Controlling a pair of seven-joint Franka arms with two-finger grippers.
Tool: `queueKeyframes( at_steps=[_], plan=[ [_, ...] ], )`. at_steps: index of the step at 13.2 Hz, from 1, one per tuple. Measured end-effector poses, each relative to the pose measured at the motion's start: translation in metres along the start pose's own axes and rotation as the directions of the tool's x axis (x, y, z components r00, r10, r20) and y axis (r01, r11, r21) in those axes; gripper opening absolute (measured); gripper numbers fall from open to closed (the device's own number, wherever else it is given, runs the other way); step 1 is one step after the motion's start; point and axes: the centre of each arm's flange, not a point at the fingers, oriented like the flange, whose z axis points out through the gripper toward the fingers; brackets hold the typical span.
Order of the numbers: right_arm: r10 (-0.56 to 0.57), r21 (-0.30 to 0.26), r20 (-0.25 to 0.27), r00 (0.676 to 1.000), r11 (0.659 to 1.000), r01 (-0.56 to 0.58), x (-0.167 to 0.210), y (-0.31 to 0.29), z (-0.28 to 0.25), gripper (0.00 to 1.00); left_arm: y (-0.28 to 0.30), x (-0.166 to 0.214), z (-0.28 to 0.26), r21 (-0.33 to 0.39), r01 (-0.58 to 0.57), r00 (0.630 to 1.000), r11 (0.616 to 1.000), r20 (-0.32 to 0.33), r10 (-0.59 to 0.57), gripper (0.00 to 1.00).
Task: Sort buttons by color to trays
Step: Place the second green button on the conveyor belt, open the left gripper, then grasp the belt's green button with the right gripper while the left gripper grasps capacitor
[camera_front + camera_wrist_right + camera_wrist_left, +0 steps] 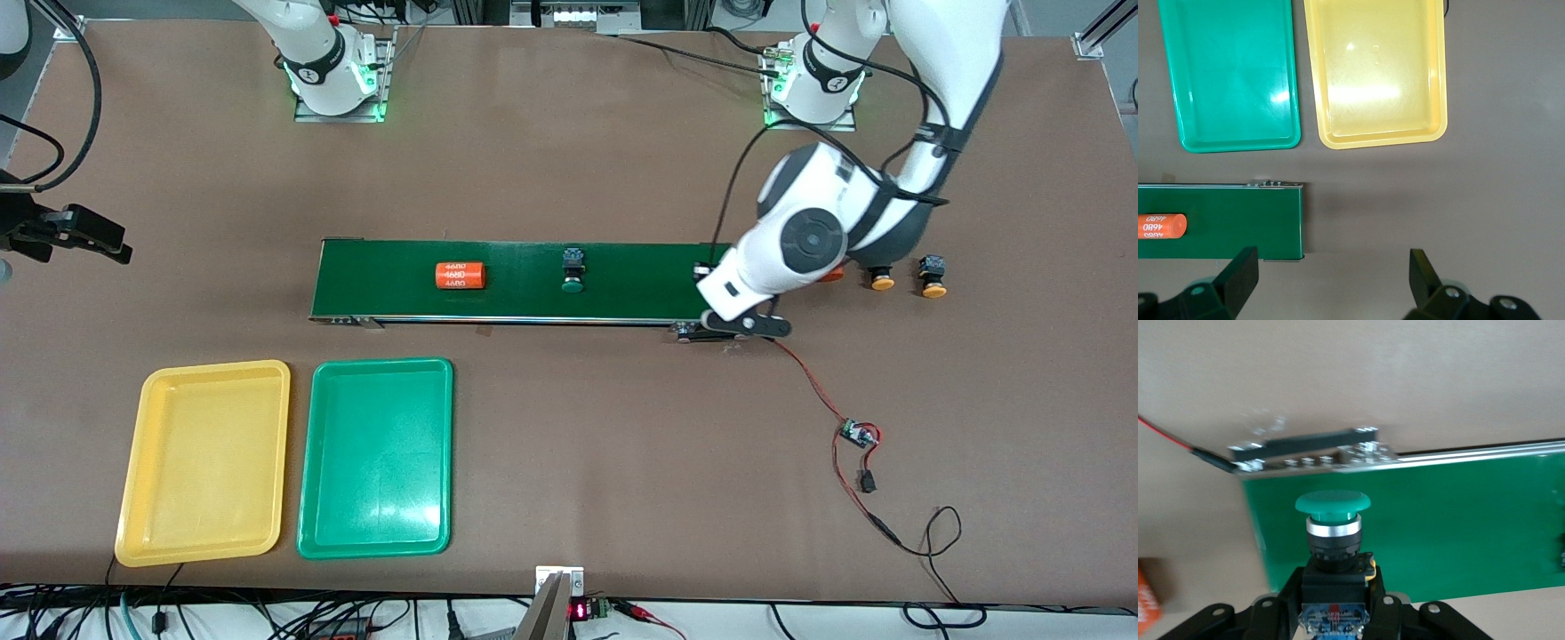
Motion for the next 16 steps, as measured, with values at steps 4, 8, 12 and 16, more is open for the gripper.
queueKeyframes(
  at_steps=[4, 8, 12, 16],
  plan=[
    [0.000, 0.000, 0.001, 1.000, 1.000, 0.000, 0.000, 0.000, 0.000, 1.00, 0.024, -0.016, 0.054, -0.060, 0.020, 0.998, 0.998, -0.066, -0.024, 0.41],
    [0.000, -0.001, 0.007, 1.000, 1.000, 0.000, 0.002, 0.000, 0.004, 1.00, 0.031, -0.022, 0.072, -0.081, 0.020, 0.996, 0.997, -0.082, -0.027, 0.41],
    [-0.004, -0.001, 0.013, 1.000, 1.000, 0.004, 0.006, -0.003, 0.011, 1.00, 0.032, -0.023, 0.070, -0.081, 0.023, 0.996, 0.996, -0.087, -0.030, 0.77],
    [-0.009, -0.003, 0.018, 1.000, 1.000, 0.010, 0.009, -0.006, 0.017, 1.00, 0.023, -0.021, 0.025, -0.062, 0.038, 0.991, 0.997, -0.130, -0.046, 1.00]
  ],
)
